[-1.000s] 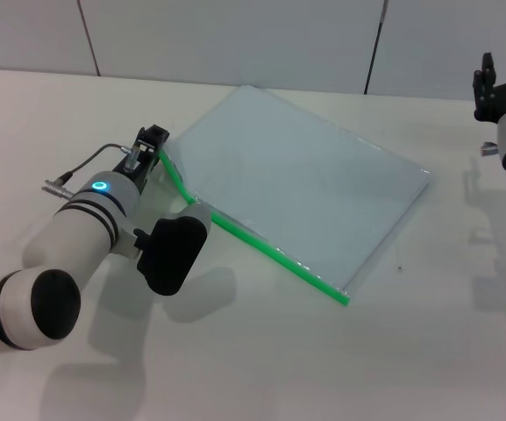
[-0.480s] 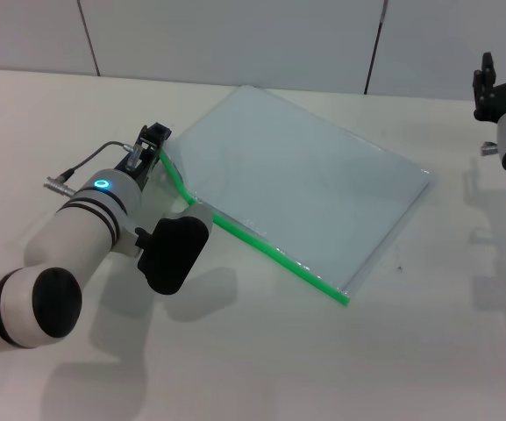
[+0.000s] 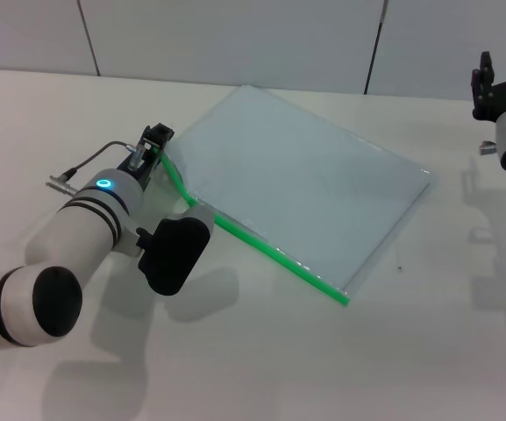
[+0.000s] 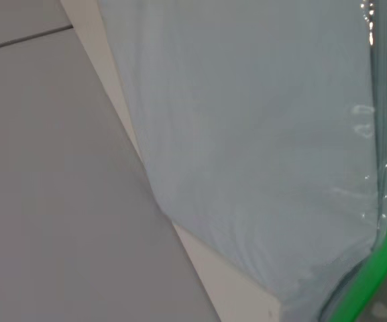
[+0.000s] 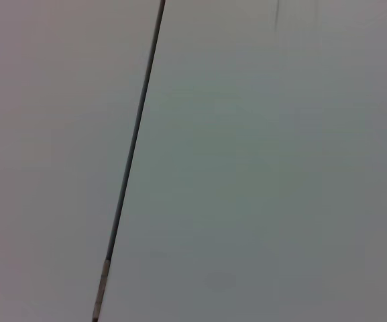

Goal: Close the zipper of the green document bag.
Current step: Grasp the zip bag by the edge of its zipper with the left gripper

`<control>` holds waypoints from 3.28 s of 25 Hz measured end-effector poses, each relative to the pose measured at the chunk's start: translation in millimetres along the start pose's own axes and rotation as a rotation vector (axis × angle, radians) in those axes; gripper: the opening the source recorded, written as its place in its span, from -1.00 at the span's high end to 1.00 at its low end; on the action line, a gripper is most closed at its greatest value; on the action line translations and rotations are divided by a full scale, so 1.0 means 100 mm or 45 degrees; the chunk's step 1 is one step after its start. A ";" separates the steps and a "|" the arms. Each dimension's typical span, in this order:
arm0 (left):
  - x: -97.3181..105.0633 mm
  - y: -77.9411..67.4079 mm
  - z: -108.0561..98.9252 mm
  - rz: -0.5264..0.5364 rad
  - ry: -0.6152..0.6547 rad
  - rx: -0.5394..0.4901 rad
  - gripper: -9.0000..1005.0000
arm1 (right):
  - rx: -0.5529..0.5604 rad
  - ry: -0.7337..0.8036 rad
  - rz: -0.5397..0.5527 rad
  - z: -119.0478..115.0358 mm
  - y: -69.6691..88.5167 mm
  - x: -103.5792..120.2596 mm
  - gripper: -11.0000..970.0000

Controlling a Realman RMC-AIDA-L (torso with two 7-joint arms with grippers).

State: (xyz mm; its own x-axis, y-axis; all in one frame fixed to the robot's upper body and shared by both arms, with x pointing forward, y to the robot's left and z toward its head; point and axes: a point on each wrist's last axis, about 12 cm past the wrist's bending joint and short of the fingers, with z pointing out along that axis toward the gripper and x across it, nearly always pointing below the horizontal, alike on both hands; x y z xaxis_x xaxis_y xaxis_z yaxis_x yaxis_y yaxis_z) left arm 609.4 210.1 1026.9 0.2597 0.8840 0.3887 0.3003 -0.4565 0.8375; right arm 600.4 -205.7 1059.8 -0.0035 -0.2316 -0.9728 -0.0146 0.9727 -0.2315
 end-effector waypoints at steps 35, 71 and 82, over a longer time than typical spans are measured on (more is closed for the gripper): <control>-0.06 0.04 0.03 0.045 -0.048 0.017 0.10 | -0.045 0.005 -0.002 0.03 0.06 -0.02 -0.08; 0.09 0.06 0.11 0.035 -0.026 0.065 0.18 | -0.060 0.006 0.007 0.01 0.09 -0.02 -0.08; 0.14 0.10 0.14 0.047 -0.010 0.061 0.18 | -0.064 0.000 0.006 0.03 0.11 -0.04 -0.08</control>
State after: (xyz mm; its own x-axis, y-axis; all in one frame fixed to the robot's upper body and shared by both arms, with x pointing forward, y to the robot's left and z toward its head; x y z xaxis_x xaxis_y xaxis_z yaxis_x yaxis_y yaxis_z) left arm 629.1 216.4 1035.4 0.2787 0.8655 0.4161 0.3335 -0.4935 0.8032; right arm 602.9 -194.4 1061.5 -0.0038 -0.2268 -0.9739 -0.0650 0.9719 -0.2261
